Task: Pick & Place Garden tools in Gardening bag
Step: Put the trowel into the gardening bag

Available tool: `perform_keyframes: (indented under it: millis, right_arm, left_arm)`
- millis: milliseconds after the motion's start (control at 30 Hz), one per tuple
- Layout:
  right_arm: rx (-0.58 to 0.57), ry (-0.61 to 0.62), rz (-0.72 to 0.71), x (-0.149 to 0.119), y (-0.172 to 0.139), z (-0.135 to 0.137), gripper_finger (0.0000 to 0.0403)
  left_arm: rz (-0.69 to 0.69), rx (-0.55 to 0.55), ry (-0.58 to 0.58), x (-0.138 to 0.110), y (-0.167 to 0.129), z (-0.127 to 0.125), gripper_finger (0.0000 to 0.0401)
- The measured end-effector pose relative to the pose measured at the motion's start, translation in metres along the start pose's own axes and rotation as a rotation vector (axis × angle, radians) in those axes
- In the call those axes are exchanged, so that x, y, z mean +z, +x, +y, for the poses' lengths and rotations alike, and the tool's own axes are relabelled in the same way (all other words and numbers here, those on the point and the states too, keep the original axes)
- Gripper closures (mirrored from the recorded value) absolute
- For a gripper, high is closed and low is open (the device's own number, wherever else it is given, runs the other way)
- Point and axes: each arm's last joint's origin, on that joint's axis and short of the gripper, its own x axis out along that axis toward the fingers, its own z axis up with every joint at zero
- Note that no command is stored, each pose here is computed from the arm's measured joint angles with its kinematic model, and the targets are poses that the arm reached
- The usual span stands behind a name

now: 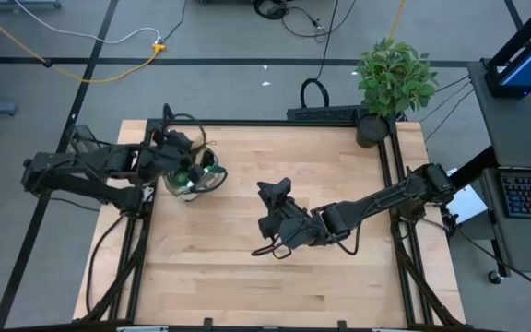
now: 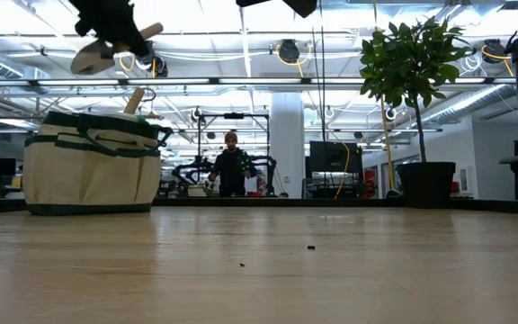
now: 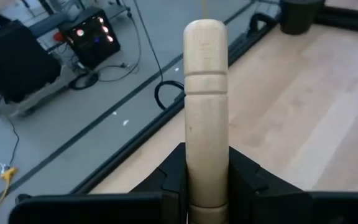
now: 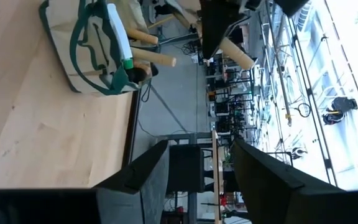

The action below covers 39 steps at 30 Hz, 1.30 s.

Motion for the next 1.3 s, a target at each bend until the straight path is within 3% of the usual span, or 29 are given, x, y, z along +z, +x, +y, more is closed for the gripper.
perform_keyframes:
  millis: [267,600,1033,1300]
  right_arm:
    - [0.002,0.004,0.001,0.000,0.000,0.000,0.0236]
    - [0.002,0.019,0.000,0.000,0.000,0.000,0.0236]
    - [0.002,0.045,0.000,0.000,0.000,0.000,0.0236]
    - [-0.002,0.097,0.012,-0.002,0.004,-0.001,0.0236]
  left_arm:
    - [-0.139,-0.032,-0.131,-0.025,0.000,0.023,0.0339]
    - [-0.241,-0.015,-0.208,-0.080,0.027,0.030,0.0339]
    - [-0.172,-0.054,-0.287,-0.129,0.047,0.033,0.0339]
    - [-0.119,-0.056,-0.279,-0.141,0.053,0.031,0.0339]
